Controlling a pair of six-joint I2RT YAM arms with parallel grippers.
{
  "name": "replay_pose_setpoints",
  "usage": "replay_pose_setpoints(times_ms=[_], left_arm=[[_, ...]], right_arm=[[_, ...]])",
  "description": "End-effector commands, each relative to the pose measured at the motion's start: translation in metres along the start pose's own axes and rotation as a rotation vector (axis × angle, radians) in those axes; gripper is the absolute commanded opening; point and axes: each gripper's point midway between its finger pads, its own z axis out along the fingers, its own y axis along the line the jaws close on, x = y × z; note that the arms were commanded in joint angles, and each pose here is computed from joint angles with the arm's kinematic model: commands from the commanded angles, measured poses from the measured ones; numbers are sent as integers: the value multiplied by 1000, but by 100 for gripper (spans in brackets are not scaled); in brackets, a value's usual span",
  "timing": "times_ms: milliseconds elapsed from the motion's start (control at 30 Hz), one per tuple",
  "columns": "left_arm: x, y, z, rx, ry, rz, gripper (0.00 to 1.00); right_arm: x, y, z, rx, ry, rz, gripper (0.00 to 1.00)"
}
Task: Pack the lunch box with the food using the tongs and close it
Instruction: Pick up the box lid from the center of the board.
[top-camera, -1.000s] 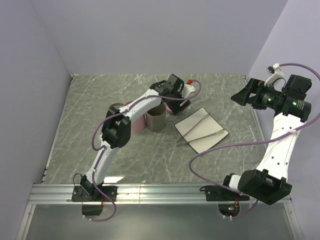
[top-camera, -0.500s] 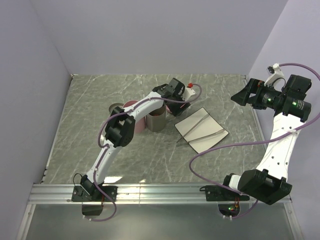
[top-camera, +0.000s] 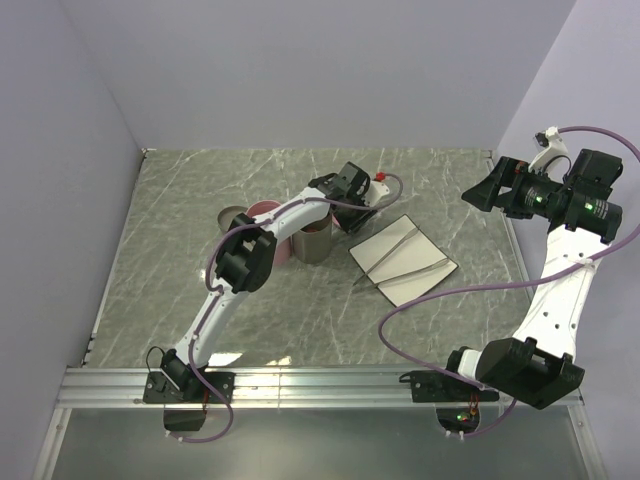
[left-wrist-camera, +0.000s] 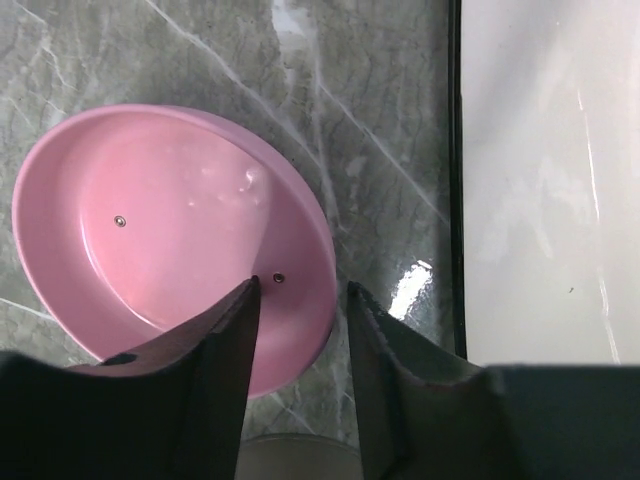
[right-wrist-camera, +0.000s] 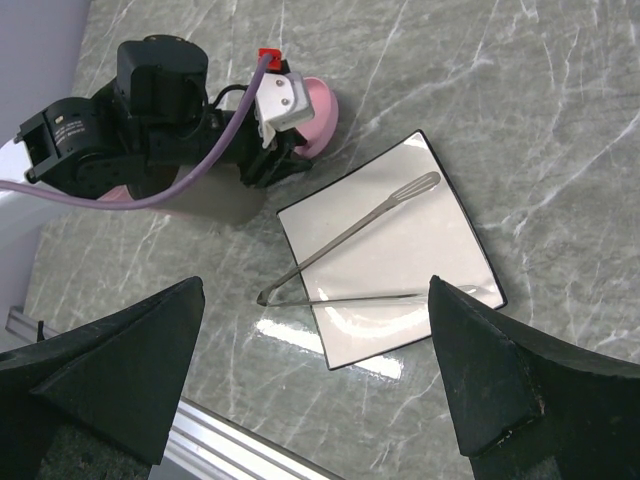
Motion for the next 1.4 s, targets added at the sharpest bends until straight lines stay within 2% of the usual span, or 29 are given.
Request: replay_pose_setpoints(times_ms=[0,67,167,200,300,367,500,600,733,867,900,1067,1100,1133,1167,1200,1233,1267,1300,1367], left_arm=[[-33,2,-19,-6,-92,14,42],[-37,1,-24,-6,-102,13,39],[-45,3,-32,-14,-116,12,25],[-47,3,-34,-14,-120,5,16],[-68,4,-57,-18,-172,-8,5],[-86,2,-82,-15,-221,-13,1],[-117,-13,-137,44,-308,-35,0],[-141,-31,-201,99,-412,-42,0],[-147,-50,-251,174,-475,-90,0],[-151,-79,-309,353,-569,-167,0],[-152,-86,-331,395,-624,-147,0],[-139,-107,-405,569,-753,-121,0],[-125,-118,-421,634,-761,-112,0],[-127,-111,-440,647,-836,-69,0],[-121,-116,-452,719,-827,-134,0],[-102,-118,-459,797,-808,-135,0],[-105,-119,-477,815,-888,-40,0],[-98,-125,-489,911,-844,-138,0],[-82,-124,-483,949,-810,-170,0],[-75,-131,-501,995,-839,-167,0]], right_arm=[[-3,-1,3,-8,-7,-15,100],[-3,-1,3,-8,-6,-12,100],[-4,0,2,-8,-9,-14,100],[-5,1,1,-9,-10,-15,100],[-5,3,1,-16,-14,-14,100],[-6,6,-1,-27,-23,-20,100],[-10,15,-3,-57,-48,-54,100],[-11,21,-4,-75,-60,-89,100],[-16,33,-7,-97,-90,-131,100],[-26,55,-12,-117,-168,-200,100],[-27,64,-10,-133,-174,-221,100],[-34,105,-19,-207,-324,-361,100],[-34,112,-20,-231,-340,-378,100],[-30,127,-26,-293,-349,-407,100],[-30,135,-27,-335,-370,-418,100],[-29,142,-30,-366,-384,-436,100],[-21,154,-34,-403,-399,-466,100],[-23,163,-38,-423,-440,-526,100],[-18,176,-40,-460,-455,-569,100],[-20,188,-50,-465,-558,-649,100]])
